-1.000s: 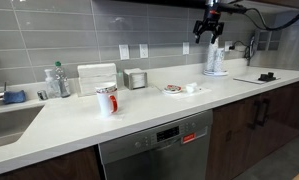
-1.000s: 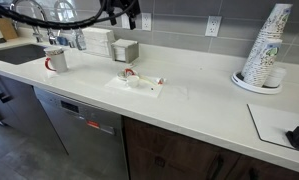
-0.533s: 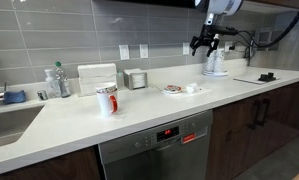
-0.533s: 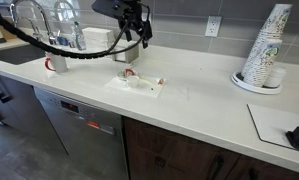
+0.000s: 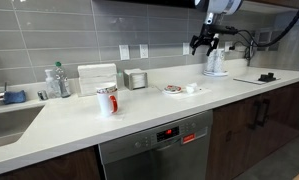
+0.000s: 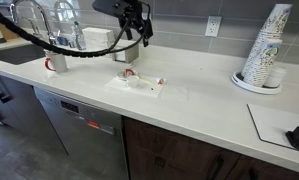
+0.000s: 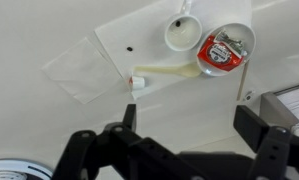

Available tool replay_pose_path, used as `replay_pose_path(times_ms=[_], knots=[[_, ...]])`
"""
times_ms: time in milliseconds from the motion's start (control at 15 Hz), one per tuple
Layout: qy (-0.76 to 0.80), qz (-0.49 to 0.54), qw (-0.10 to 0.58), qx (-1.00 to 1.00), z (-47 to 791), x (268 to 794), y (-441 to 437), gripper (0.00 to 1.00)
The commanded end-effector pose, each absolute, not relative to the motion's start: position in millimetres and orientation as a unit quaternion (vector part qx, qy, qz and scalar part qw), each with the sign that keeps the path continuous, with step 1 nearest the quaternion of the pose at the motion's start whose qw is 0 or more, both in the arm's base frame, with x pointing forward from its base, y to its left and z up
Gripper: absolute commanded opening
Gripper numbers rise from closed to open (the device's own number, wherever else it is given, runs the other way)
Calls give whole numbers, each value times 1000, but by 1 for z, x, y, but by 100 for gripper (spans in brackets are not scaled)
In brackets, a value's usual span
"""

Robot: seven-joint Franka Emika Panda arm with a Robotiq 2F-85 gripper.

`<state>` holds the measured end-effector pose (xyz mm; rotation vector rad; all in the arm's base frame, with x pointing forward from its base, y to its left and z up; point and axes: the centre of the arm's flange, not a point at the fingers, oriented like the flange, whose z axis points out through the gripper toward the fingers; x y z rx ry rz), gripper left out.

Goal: Put the white object inside the mug

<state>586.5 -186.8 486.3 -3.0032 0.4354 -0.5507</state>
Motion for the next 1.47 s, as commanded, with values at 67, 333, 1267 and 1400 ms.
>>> replay_pose_path(times_ms=[67,333,1267,1400], knots=[[152,-161,-12,-975,462,613,-196,100],[160,-132,-54,-977,429,638,-200,100],[112,-89,-58,-988,331,704,-222,100],[106,-76,-55,-990,322,708,-222,100]])
